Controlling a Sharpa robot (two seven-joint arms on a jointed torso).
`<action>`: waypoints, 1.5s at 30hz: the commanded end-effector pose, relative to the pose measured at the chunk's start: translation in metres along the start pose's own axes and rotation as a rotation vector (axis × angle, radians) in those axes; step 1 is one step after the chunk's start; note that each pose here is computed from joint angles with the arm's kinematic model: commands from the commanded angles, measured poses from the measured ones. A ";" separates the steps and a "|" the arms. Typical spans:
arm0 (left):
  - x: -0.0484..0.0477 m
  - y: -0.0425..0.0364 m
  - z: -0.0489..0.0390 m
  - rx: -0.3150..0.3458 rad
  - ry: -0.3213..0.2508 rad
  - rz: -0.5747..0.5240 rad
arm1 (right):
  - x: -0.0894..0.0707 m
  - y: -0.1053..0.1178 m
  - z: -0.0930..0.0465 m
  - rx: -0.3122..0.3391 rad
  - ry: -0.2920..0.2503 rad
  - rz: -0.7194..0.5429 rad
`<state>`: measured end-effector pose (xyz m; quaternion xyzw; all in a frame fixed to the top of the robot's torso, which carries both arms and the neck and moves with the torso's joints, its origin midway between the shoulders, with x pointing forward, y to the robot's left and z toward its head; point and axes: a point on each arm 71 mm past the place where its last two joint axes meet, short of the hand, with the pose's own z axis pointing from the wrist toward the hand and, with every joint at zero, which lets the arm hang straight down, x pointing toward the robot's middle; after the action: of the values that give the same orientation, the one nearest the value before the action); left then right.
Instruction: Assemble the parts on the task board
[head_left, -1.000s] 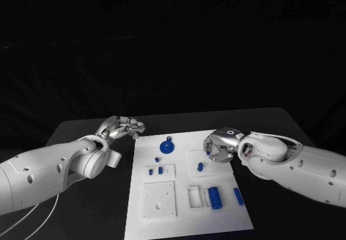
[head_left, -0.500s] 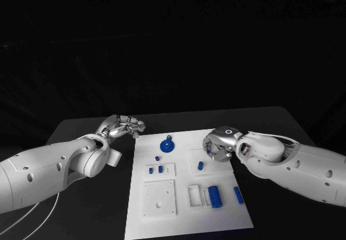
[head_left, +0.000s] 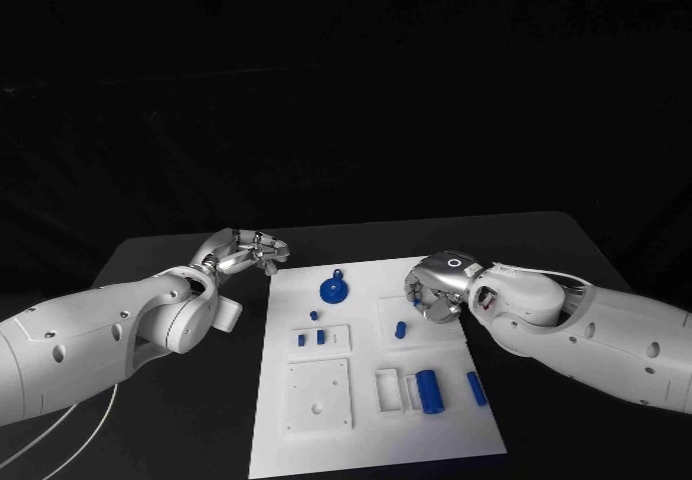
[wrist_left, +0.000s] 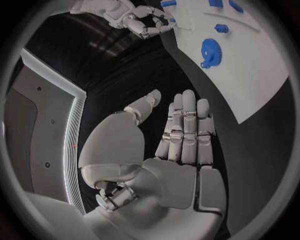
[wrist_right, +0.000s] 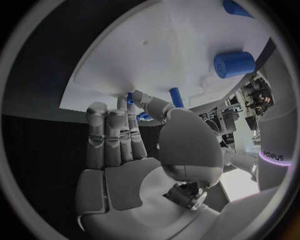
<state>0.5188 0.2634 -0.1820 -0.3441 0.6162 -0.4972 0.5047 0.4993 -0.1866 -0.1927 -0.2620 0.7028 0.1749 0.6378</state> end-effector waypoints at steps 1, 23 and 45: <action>0.0014 -0.0014 0.0003 0.002 0.012 -0.012 | 0.007 0.001 -0.001 0.015 0.027 -0.045; 0.0008 -0.0009 0.0012 0.002 0.010 -0.011 | 0.000 0.008 -0.001 0.003 -0.045 -0.043; -0.0044 0.0015 0.0035 -0.004 -0.009 -0.010 | -0.026 0.012 -0.008 -0.011 -0.098 0.043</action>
<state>0.5231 0.2689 -0.1834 -0.3499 0.6152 -0.4903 0.5087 0.4878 -0.1795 -0.1680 -0.2491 0.6740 0.1933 0.6681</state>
